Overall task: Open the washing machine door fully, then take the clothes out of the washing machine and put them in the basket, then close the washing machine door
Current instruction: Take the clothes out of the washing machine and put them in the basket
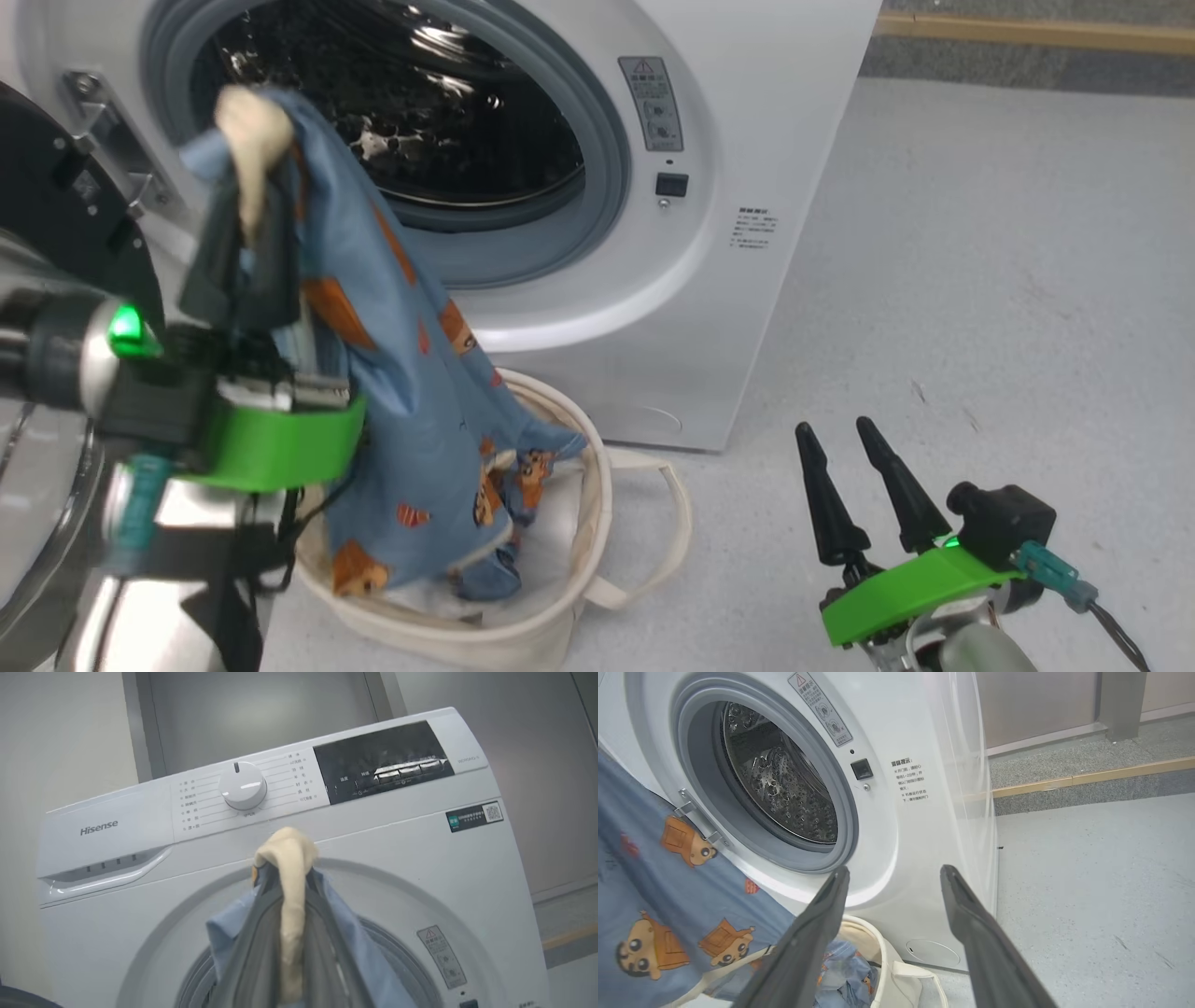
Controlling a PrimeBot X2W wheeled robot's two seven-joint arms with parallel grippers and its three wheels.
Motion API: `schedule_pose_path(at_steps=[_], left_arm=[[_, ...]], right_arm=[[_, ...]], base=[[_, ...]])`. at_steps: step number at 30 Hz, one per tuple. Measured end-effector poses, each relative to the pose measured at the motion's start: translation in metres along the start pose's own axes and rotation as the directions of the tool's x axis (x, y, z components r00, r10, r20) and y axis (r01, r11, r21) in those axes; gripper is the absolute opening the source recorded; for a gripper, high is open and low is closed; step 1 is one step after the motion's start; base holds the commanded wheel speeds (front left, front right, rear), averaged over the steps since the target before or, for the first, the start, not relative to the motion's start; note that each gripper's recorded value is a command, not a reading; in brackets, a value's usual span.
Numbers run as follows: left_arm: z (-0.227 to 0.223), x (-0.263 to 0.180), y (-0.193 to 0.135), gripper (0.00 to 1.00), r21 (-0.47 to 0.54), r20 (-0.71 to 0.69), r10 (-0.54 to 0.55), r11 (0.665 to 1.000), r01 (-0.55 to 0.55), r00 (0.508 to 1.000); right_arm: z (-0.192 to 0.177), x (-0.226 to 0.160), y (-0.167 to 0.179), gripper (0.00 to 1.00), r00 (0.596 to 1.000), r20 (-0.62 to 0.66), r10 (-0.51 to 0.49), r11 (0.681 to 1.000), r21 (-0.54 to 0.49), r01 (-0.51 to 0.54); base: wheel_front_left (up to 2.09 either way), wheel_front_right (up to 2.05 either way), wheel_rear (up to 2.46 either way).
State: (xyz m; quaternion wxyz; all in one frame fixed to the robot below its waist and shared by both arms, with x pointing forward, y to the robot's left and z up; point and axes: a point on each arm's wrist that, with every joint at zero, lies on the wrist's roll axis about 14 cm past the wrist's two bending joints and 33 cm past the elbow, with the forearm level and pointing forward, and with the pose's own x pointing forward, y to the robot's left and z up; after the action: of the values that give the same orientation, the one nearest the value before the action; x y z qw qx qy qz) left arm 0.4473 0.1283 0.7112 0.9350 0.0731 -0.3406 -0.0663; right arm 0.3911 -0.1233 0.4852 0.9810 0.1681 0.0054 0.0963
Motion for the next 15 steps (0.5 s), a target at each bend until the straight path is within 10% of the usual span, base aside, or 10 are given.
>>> schedule_pose_path(at_steps=[15], left_arm=[[-0.174, -0.109, -0.046, 0.0, -0.045, -0.525, -0.172, 0.984, 0.174, 0.834]], right_arm=[[-0.018, 0.019, -0.03, 1.0, 0.997, -0.044, -0.069, 0.998, -0.001, 0.069]], base=[[0.0, 0.0, 0.0]])
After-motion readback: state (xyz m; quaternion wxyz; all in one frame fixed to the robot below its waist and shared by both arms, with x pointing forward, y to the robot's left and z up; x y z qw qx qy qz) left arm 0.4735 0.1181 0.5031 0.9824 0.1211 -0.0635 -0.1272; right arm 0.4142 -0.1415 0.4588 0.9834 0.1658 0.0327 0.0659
